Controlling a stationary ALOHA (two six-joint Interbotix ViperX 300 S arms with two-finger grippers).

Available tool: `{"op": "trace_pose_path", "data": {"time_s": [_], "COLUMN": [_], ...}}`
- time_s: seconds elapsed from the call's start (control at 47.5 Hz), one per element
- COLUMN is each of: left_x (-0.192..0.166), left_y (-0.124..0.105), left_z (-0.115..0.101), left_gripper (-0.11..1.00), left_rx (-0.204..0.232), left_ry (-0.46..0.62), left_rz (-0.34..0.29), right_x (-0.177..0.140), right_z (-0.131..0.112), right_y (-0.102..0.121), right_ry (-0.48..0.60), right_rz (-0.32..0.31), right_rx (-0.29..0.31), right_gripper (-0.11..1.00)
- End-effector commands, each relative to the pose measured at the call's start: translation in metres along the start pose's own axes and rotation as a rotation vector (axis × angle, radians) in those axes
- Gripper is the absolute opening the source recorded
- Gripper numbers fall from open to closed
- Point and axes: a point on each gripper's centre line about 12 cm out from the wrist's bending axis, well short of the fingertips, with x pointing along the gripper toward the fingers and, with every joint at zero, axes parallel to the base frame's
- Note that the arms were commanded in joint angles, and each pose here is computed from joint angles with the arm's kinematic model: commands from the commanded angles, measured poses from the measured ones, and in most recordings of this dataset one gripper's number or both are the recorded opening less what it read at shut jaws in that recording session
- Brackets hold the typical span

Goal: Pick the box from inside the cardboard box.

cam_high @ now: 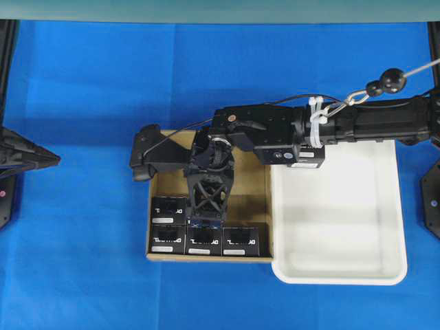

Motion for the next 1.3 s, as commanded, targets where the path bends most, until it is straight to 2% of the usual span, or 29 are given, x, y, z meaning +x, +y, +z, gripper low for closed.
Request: {"op": "trace_pose_path", "data": {"time_s": [0.0,0.273,0.673,0.988,1.283], "left_x": [-0.002,-0.001,-0.003,-0.003,-0.004], "left_y": [0.000,0.000,0.000,0.000,0.000], "left_z": [0.011,0.011,0.012,0.012,0.012], "left_gripper": [-0.07,-0.07,-0.07,-0.07,-0.07], "left_rx": [-0.001,-0.001,0.002,0.002,0.001], "left_ry": [-0.025,-0.023,-0.032,-0.032,-0.034], "left_rz": [0.001,0.001,0.002,0.002,0.002], "right_x": [0.005,0.004,-0.004,-0.010,-0.017], "right_z": [-0.002,-0.009,-0.007,-0.009,-0.010], "right_y": [0.000,-0.011,-0.036,-0.059,-0.076], "right_ry": [0.002,0.016,-0.004,-0.002,-0.013], "right_rz": [0.002,-0.013,-0.061,-0.115,-0.126], "right_rx": [0.007,0.028,0.041,0.028,0.034], "right_gripper": [1.00,1.00,1.00,1.00,1.00]}}
